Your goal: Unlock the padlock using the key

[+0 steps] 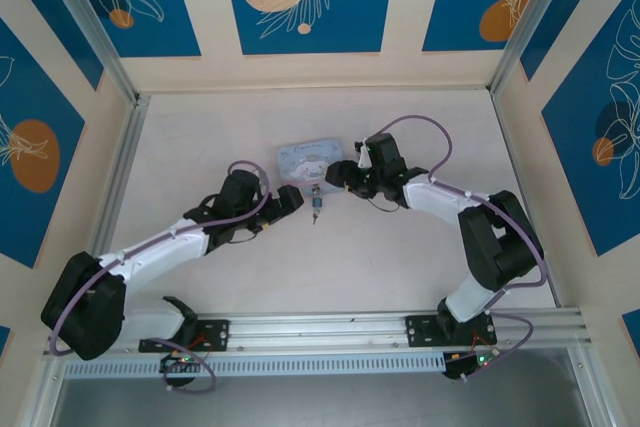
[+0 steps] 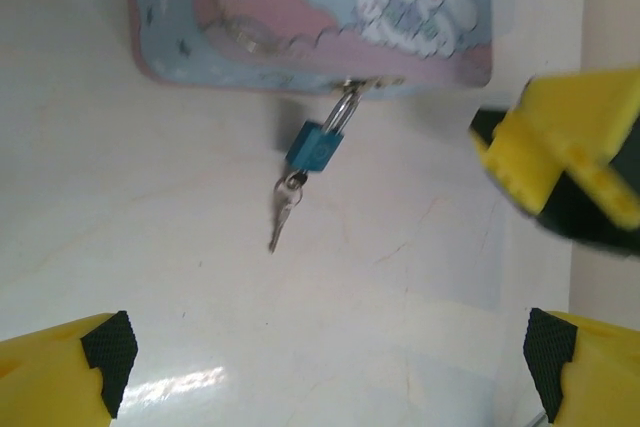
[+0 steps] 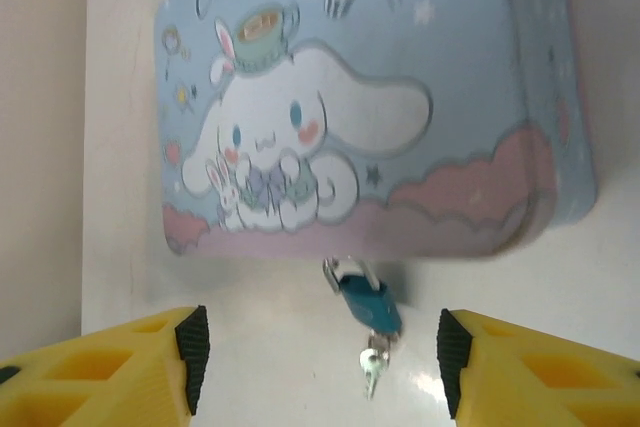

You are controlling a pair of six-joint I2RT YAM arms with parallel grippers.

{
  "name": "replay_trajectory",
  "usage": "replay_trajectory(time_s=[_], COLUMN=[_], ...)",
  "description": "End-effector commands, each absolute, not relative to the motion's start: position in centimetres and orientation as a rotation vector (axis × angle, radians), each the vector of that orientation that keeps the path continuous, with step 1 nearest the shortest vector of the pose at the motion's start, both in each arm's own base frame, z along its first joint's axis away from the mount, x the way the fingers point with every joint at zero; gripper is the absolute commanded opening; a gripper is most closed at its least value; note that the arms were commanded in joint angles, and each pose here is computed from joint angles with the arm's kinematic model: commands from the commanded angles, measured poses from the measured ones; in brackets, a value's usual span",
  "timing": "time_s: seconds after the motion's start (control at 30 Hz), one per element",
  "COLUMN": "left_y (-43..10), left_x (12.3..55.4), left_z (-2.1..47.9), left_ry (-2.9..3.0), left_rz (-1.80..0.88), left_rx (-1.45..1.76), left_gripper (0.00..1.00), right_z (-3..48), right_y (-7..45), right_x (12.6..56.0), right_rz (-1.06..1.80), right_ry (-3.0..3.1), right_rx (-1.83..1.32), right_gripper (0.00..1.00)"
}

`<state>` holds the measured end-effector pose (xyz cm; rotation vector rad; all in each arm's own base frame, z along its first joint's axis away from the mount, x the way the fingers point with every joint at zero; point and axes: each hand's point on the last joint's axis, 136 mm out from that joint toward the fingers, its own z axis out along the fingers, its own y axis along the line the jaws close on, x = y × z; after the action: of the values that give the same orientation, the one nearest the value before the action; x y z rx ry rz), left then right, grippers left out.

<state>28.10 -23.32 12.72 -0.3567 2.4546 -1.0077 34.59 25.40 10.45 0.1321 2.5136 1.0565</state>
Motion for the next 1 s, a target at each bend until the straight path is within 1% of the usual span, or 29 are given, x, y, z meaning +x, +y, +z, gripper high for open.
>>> replay_trajectory(time_s=[0.0, 0.2, 0.3, 0.5, 0.7, 0.97], left_y=[-22.7, -22.8, -22.8, -22.1, -22.2, -22.1], left_x=[30.0, 32.7, 34.0, 35.9, 36.9, 37.3], left_z=[14.0, 14.9, 14.9, 13.8, 12.8, 12.4], left_ry=[2.432, 2.438, 2.45, 2.478, 2.495, 2.501], left_rz=[-0.965, -0.955, -0.936, -0.902, -0.909, -0.915], left_rx=[-0.334, -0.309, -0.298, -0.315, -0.335, -0.336], left_gripper=[1.0, 1.0, 1.0, 1.0, 1.0, 1.0], right_z=[8.9, 6.5, 5.4, 3.7, 2.3, 1.3], right_y=[25.6, 27.1, 28.0, 29.1, 29.7, 29.2], right_x=[32.4, 31.6, 31.7, 32.1, 32.4, 33.9], right_rz=[1.091, 1.064, 1.019, 0.959, 0.871, 0.774], right_ry=[2.536, 2.564, 2.585, 2.604, 2.622, 2.6], right_rx=[0.069, -0.002, -0.05, -0.106, -0.163, -0.128], right_gripper=[0.6, 0.56, 0.52, 0.51, 0.48, 0.48])
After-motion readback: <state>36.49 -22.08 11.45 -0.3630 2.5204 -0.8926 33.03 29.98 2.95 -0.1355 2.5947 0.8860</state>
